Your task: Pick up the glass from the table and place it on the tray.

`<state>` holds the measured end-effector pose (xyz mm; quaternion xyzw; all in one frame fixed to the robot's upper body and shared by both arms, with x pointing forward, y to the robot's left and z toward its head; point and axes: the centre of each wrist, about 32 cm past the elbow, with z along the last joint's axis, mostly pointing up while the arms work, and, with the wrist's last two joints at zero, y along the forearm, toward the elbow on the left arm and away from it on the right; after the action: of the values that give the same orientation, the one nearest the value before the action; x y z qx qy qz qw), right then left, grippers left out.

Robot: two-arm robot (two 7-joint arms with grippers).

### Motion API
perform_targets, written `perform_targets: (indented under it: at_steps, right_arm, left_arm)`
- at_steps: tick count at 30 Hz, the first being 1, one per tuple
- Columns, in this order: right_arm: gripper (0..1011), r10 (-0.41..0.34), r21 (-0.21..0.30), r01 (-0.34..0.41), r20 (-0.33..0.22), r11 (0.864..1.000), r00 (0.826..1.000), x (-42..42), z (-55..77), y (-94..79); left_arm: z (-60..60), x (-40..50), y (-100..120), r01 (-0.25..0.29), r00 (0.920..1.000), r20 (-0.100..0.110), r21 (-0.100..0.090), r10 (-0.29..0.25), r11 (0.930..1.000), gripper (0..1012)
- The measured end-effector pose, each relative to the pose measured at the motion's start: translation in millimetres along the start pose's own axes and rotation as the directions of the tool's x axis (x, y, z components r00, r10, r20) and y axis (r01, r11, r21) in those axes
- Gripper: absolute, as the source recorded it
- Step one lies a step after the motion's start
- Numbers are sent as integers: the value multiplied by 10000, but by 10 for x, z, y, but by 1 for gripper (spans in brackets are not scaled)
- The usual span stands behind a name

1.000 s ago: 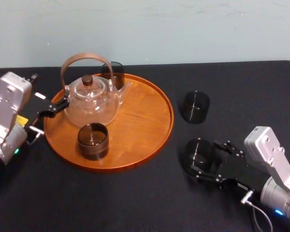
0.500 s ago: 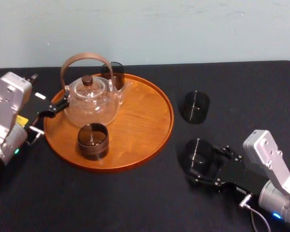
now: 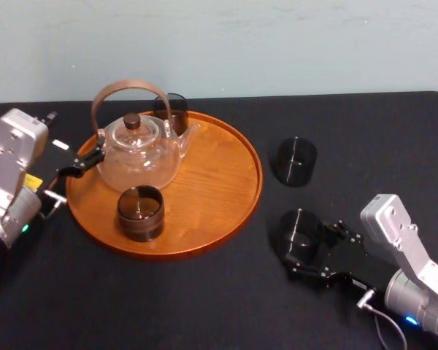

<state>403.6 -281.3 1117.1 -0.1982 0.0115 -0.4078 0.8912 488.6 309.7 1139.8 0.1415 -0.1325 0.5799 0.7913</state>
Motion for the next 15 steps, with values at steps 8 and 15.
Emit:
perform_targets:
  at_steps: [8,15]
  right_arm:
    - [1009,-45,134,43,112,9999,9999,42,40,46]
    - [1009,-20,253,16,152,9997,9999,53,75,81]
  left_arm:
    - [0,0,0,-1,10000,0,1,1,10000,1009]
    - [0,0,0,0,10000,0,1,0,10000,1010]
